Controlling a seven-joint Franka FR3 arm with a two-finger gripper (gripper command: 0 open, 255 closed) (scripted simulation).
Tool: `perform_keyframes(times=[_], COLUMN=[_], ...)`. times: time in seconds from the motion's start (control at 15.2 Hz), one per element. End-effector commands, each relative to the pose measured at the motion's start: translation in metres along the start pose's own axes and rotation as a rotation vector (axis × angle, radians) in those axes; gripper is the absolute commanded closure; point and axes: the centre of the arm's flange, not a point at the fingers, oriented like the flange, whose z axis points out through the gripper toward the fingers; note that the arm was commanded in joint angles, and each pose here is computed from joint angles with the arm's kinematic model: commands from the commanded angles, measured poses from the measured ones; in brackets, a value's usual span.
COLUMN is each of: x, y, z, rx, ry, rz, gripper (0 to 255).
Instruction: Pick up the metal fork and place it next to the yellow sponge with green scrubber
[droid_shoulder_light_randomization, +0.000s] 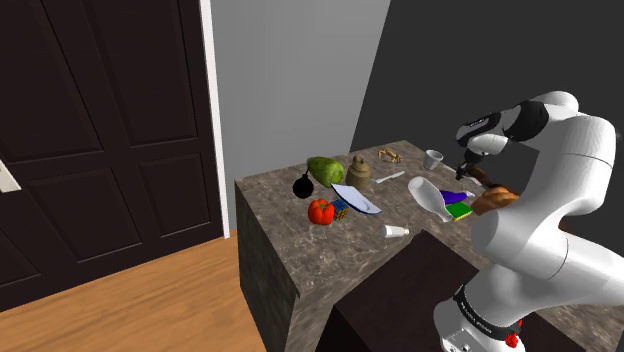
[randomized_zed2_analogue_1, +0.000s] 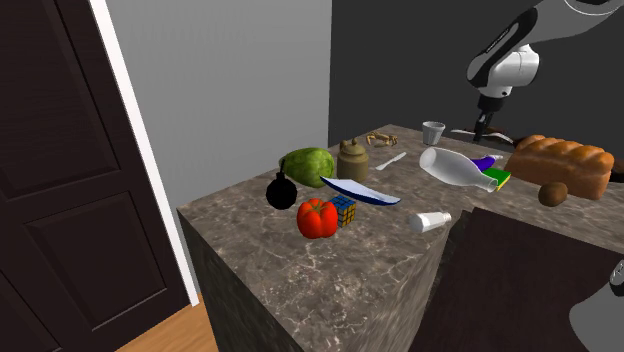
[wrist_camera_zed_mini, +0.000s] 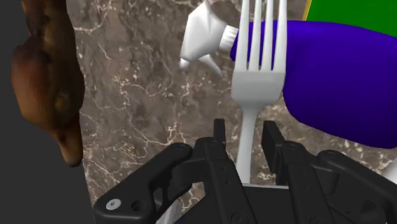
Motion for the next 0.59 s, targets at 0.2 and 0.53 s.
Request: perform_keyframes(times=[0.2,0.53], x=[-0.013,-0.014], y=[0.049,0.046], z=[0.011,0.037], rx=[0.000,0.000], ry=[0.000,0.000], rz=[-0.001,-0.001], gripper=[255,255])
